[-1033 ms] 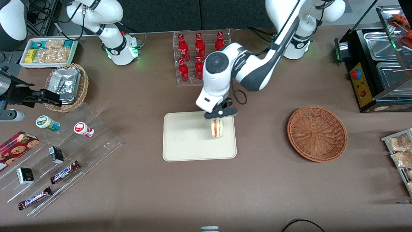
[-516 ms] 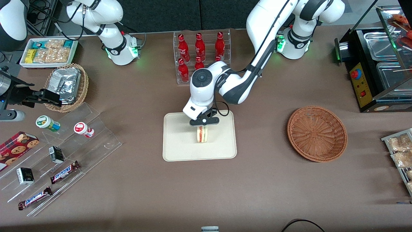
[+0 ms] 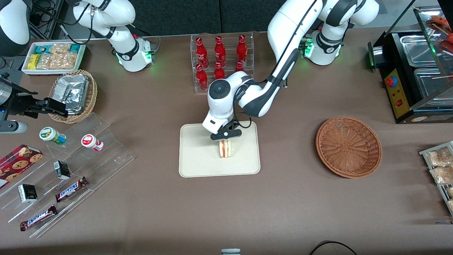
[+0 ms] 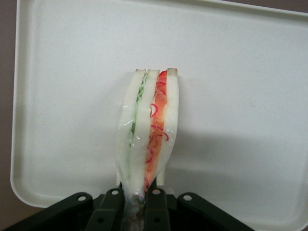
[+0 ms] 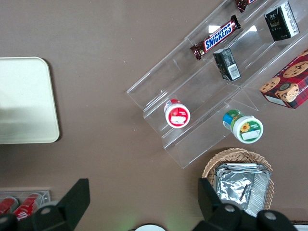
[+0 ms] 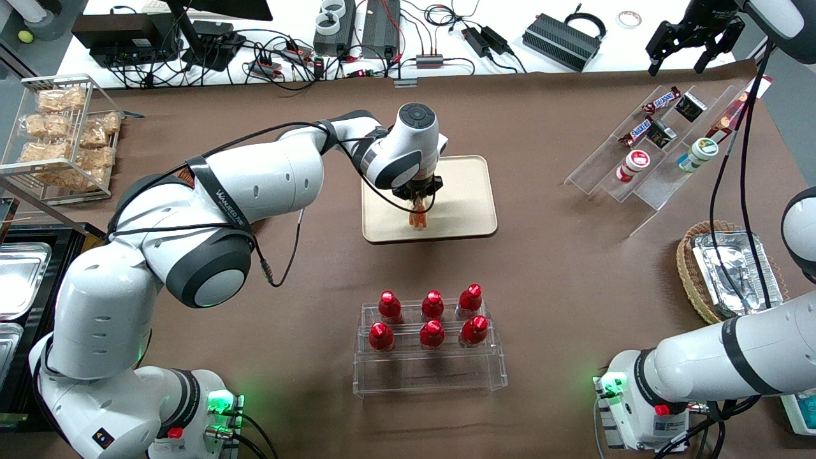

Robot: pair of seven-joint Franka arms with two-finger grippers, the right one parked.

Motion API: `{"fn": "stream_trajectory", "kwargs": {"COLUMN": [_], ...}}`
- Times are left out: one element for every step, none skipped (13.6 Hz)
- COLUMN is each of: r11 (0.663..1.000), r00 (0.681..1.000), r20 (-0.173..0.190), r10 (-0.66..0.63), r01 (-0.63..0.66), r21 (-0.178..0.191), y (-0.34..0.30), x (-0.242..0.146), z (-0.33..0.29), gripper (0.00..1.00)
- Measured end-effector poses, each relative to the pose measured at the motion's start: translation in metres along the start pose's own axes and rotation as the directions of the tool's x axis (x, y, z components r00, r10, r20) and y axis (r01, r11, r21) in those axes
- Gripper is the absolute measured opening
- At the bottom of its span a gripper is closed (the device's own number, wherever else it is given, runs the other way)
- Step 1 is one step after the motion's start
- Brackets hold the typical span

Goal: Place sandwich from basket to tray
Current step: 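Lower the sandwich onto the tray and open the left gripper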

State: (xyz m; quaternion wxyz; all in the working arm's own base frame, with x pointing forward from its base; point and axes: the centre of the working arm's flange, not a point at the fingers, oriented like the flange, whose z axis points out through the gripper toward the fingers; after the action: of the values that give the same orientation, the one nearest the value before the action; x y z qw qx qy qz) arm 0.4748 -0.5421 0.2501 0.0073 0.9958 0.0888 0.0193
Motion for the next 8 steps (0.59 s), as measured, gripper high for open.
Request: {"fn": "stream_trajectory", "kwargs": {"r11": [1.0, 1.0, 1.0, 1.0, 1.0, 1.0, 1.0, 1.0], "r00": [1.0, 1.0, 1.0, 1.0, 1.0, 1.0, 1.0, 1.0], "r20": [-0.001, 0.0, 0.002, 0.002, 0.002, 0.0, -0.005, -0.013], "r10": [-0.002, -0.003, -0.003, -0.003, -0.003, -0.003, -0.005, -0.01], "r01": [0.002, 0.003, 0.003, 0.003, 0.003, 0.003, 0.005, 0.009], "r21": [0.003, 0.006, 0.009, 0.01, 0.01, 0.008, 0.002, -0.007], "y": [0.0, -0.001, -0.001, -0.001, -0.001, -0.001, 0.0, 0.002], "x": [0.0, 0.0, 0.0, 0.0, 0.0, 0.001, 0.003, 0.006], "z": [0.002, 0.004, 0.006, 0.007, 0.007, 0.006, 0.003, -0.004], "gripper": [0.14, 0.14, 0.14, 0.22, 0.31, 0.42, 0.51, 0.62]}}
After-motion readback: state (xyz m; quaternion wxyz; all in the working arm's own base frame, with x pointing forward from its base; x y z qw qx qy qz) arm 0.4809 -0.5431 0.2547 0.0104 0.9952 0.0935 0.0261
